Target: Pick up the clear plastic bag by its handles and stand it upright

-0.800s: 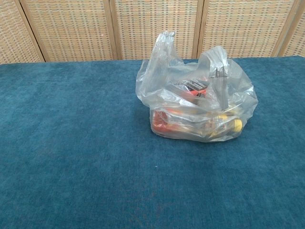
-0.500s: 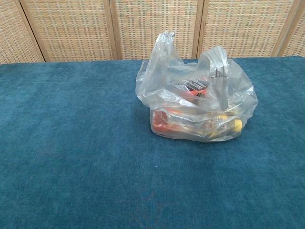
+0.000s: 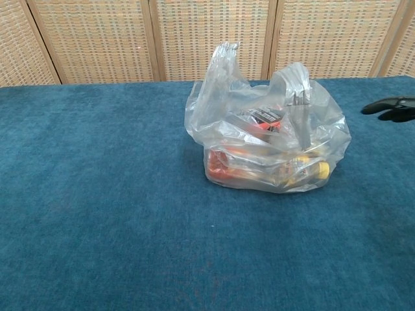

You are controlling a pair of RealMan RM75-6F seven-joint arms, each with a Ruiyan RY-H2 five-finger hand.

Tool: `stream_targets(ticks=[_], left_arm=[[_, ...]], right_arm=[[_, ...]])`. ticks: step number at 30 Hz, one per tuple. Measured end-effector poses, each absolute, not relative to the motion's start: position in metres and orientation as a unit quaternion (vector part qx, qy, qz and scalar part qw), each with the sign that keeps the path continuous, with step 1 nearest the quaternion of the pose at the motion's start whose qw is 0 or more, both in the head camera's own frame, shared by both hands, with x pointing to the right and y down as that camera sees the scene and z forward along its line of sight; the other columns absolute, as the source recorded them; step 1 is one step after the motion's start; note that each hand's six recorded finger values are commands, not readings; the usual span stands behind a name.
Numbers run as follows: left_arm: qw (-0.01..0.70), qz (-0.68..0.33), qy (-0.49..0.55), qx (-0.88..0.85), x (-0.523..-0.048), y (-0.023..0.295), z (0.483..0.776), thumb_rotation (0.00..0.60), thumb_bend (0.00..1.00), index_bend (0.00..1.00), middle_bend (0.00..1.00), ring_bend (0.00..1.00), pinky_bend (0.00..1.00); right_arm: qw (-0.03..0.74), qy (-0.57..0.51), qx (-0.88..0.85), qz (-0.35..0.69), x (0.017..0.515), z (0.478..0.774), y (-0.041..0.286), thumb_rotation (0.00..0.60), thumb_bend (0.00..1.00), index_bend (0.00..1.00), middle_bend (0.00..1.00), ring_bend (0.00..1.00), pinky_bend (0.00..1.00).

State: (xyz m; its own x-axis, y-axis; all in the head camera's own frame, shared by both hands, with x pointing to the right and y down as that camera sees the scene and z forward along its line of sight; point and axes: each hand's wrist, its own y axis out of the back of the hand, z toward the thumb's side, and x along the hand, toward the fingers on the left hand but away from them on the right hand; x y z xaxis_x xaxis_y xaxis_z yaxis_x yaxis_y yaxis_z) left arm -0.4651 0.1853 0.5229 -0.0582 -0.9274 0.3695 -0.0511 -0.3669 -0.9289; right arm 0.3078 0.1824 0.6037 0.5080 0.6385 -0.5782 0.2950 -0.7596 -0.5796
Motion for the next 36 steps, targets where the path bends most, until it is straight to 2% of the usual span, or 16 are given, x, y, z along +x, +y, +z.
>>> stream_targets(ticks=[6,17,25,32,36], left_arm=[[0.364,-0.597,0.424,-0.576,-0.468,0.183,0.527,0.600,0.09,0.00,0.00,0.00,0.00],[0.357,-0.600,0.426,-0.575,-0.471,0.177,0.530,0.600,0.09,0.00,0.00,0.00,0.00],[0.354,-0.599,0.433,-0.573,-0.475,0.175,0.528,0.600,0.09,0.00,0.00,0.00,0.00],[0.351,-0.599,0.436,-0.573,-0.476,0.174,0.528,0.600,0.09,0.00,0.00,0.00,0.00],[0.349,-0.599,0.436,-0.573,-0.477,0.174,0.529,0.600,0.09,0.00,0.00,0.00,0.00]], right_arm=[[0.181,-0.261,-0.868,0.382,0.269,0.614,0.158,0.600,0.00,0.04,0.00,0.00,0.00],[0.119,-0.269,-0.889,0.352,0.229,0.618,0.140,0.600,0.00,0.06,0.00,0.00,0.00],[0.015,-0.281,-0.904,0.320,0.202,0.615,0.135,0.600,0.00,0.10,0.04,0.00,0.00],[-0.094,-0.297,-0.905,0.290,0.181,0.616,0.127,0.600,0.00,0.18,0.17,0.00,0.00],[-0.169,-0.317,-0.898,0.255,0.168,0.613,0.120,0.600,0.00,0.19,0.20,0.03,0.01]])
